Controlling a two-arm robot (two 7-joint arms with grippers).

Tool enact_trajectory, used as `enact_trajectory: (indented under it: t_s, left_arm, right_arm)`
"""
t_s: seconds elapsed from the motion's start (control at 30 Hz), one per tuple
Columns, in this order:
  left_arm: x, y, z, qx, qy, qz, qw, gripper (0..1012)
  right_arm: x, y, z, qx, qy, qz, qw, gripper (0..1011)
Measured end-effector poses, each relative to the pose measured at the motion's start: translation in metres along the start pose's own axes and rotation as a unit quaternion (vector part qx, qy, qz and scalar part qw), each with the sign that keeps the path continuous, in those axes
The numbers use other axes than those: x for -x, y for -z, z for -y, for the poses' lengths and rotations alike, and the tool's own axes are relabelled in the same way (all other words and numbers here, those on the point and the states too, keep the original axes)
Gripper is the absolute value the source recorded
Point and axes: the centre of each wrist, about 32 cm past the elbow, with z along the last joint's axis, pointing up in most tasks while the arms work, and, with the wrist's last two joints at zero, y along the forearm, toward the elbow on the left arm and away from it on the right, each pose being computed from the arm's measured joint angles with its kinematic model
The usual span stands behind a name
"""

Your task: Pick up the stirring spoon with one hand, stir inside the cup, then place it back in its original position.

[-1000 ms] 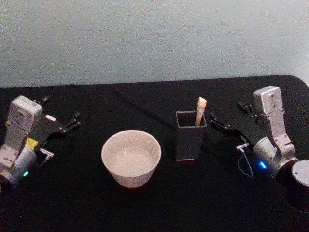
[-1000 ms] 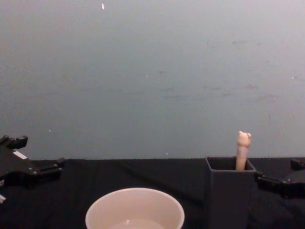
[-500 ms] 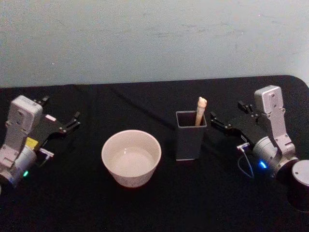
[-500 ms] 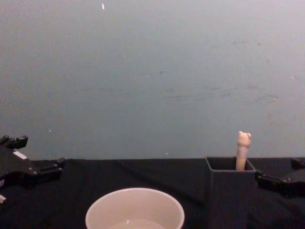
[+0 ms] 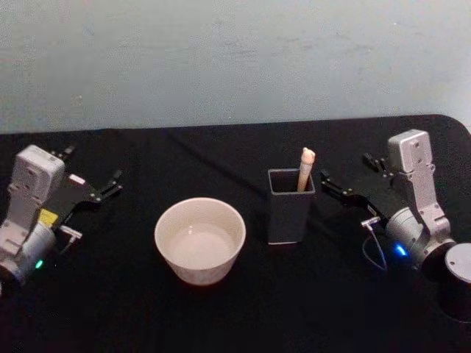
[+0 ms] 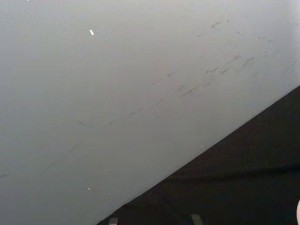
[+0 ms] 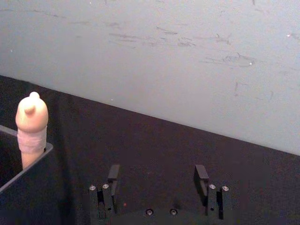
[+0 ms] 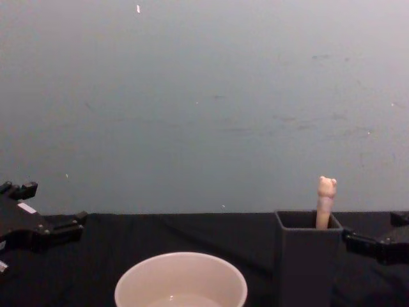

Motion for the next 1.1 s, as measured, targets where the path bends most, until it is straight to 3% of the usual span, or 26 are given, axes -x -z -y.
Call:
enact_trajectory:
  t_s: [1.1]
  left_arm:
    - [0.0,0.0,0.0,0.0,0.0,0.0,1.0,1002]
  right_arm:
    - [0.0,0.0,0.0,0.0,0.0,0.0,1.0,1002]
